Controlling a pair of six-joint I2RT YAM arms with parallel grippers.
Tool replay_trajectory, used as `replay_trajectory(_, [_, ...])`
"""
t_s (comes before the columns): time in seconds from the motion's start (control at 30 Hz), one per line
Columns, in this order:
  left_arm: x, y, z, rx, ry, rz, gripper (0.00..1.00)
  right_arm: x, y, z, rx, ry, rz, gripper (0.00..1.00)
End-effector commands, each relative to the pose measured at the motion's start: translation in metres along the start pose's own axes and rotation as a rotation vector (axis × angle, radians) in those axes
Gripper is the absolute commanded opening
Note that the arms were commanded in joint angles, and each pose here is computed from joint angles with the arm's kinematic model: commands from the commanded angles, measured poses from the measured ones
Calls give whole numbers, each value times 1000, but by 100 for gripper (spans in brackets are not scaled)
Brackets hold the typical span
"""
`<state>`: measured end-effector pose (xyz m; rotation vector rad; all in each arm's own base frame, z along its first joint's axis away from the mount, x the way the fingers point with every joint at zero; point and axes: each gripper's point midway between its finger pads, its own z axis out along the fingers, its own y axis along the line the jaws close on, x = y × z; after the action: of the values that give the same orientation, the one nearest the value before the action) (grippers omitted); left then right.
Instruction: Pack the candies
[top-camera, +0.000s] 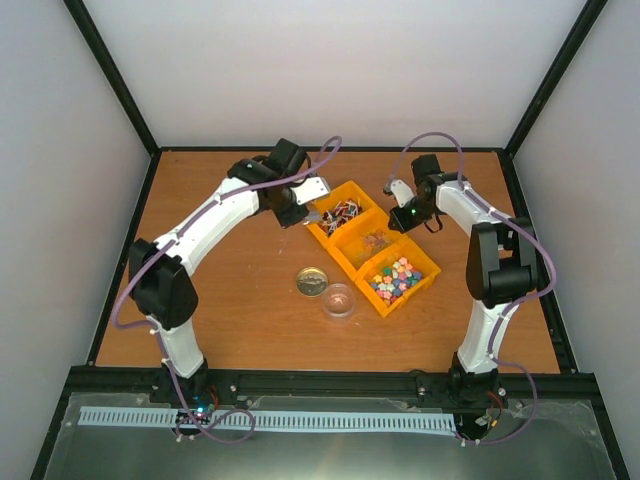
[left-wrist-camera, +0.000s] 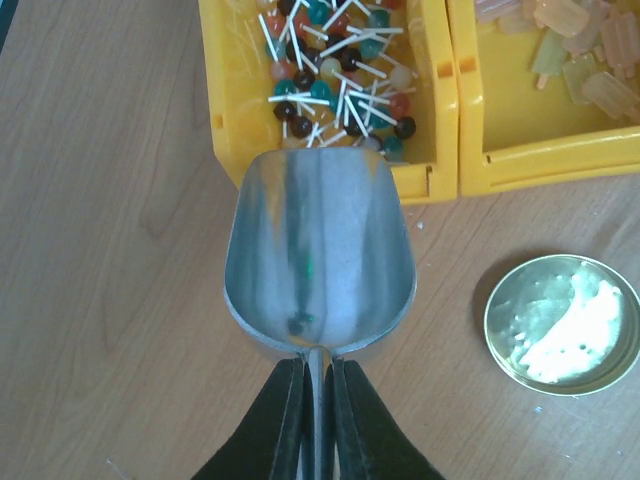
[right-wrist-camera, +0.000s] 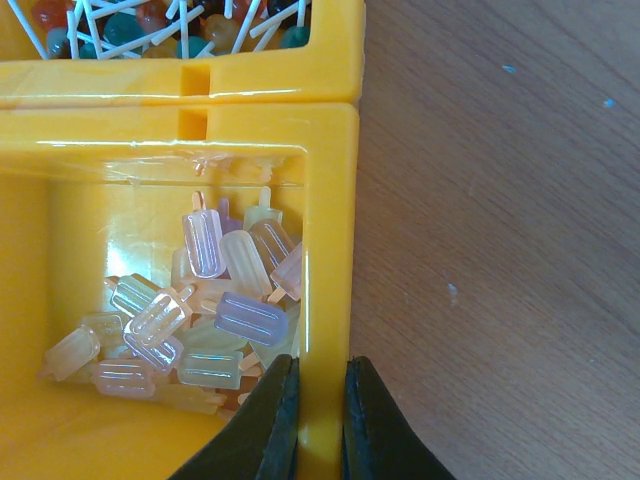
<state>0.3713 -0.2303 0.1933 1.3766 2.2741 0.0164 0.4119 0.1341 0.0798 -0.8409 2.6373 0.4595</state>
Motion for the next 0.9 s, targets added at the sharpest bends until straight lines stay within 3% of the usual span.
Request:
replay_trajectory(0.0, [-8,7,-3,-3,29,62,1,-1,17,-2,-33,-8,-11,3])
replay_trajectory(0.87, [-18,13,45,78,234,149,1,-15,15,-8,-8,-56,-17,3])
